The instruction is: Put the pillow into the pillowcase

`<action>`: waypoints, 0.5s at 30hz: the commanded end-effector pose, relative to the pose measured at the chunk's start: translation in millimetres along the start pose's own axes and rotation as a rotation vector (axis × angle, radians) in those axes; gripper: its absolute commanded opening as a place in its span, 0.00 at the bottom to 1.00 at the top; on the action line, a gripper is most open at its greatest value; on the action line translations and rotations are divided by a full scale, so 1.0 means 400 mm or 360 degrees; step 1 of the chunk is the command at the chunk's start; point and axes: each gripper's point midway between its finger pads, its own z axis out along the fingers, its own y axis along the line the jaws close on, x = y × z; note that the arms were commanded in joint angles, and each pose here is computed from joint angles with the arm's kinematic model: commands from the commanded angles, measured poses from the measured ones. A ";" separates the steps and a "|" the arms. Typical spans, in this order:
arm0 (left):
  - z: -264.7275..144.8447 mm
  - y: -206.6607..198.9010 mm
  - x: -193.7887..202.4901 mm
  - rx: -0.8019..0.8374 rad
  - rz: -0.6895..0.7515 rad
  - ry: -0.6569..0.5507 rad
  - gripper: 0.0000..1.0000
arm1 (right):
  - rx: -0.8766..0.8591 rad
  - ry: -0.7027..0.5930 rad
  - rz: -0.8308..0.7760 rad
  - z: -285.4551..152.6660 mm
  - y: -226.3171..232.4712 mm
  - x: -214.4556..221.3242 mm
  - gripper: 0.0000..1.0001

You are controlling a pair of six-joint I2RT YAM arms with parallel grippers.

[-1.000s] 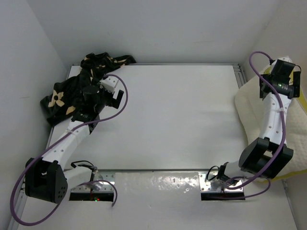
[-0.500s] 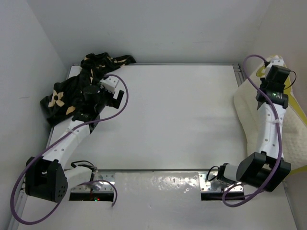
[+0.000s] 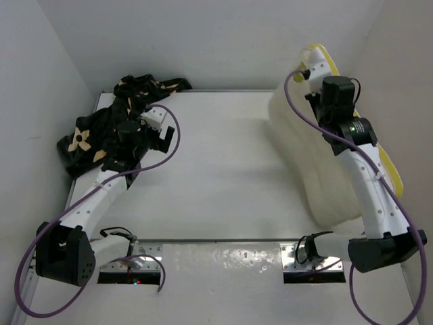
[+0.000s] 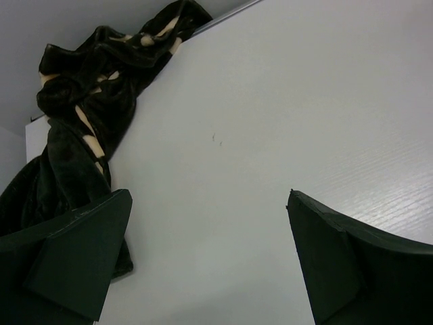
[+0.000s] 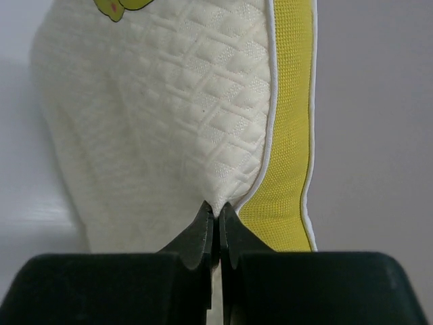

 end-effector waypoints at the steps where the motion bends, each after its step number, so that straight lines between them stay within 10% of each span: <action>1: -0.015 0.023 -0.069 -0.0067 -0.0041 -0.0135 1.00 | -0.0027 -0.0493 0.0169 -0.093 -0.008 -0.269 0.00; 10: -0.035 0.038 -0.063 -0.0110 -0.0071 -0.0145 1.00 | -0.0671 -0.1108 0.0445 -0.265 0.202 -0.621 0.00; 15: -0.051 0.062 -0.055 -0.0201 -0.0092 -0.0134 1.00 | -0.0802 -0.0884 0.0873 -0.140 0.256 -0.598 0.00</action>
